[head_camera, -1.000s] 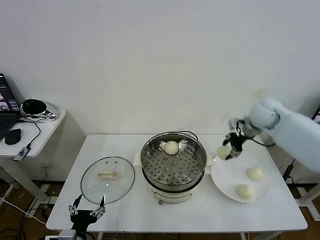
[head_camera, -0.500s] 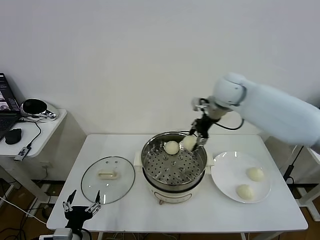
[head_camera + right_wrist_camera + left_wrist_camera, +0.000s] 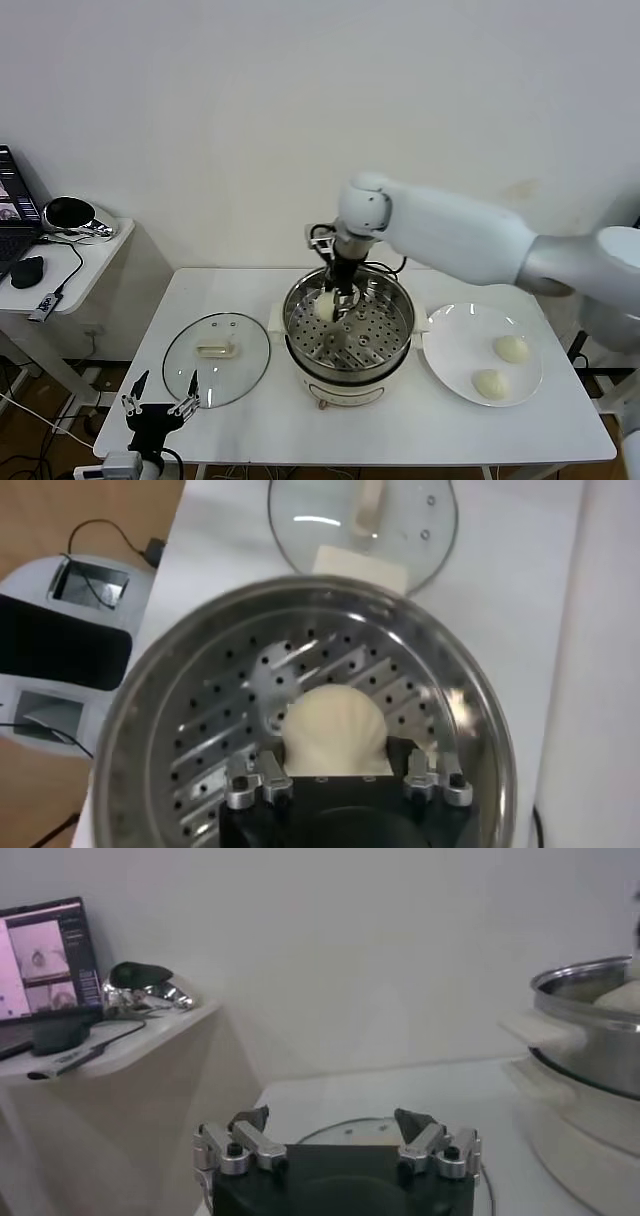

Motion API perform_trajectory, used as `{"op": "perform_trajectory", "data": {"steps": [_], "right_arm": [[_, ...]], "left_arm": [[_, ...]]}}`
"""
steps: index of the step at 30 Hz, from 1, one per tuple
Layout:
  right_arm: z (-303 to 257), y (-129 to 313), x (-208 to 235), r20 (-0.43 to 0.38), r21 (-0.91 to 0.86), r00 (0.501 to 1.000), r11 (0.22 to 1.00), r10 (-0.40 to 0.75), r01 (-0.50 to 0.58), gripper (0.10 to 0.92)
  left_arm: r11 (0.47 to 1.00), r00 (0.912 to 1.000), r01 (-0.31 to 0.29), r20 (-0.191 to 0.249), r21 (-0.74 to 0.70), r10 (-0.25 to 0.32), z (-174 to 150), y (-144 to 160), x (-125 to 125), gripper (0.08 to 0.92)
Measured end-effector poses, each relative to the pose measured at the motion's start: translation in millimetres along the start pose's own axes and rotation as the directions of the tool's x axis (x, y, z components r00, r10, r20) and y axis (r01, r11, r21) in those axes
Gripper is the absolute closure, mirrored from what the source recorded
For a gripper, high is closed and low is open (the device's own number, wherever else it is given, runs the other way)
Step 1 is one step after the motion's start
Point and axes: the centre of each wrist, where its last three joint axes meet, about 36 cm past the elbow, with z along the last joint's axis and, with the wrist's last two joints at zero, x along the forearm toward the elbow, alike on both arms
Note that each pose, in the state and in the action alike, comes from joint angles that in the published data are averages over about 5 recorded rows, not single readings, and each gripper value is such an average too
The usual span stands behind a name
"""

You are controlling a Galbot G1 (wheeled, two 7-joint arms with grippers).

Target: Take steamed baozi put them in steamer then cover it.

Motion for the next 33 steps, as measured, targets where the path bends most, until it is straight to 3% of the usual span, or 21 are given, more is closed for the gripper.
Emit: {"op": "perform_trajectory", "data": {"steps": [13, 21, 33], "right_arm": [[-12, -3, -27, 0.006, -0.006, 1.0, 1.0, -0.003, 0.003, 0.397], [-11, -3, -27, 0.025, -0.012, 1.0, 1.0, 0.012, -0.011, 0.222], [47, 14, 44, 0.065, -0.005, 0.996, 0.998, 0.066, -0.066, 0.2]], "left_arm": [[1.0, 0.9999, -0.011, 0.009, 0.019, 0.011, -1, -5, -3, 0.177], [1.0, 0.9999, -0.009, 0.009, 0.028, 0.009, -1, -7, -2, 0.177], [1.0, 0.9999, -0.011, 0.011, 0.029, 0.011, -5, -7, 0, 0.177]]}}
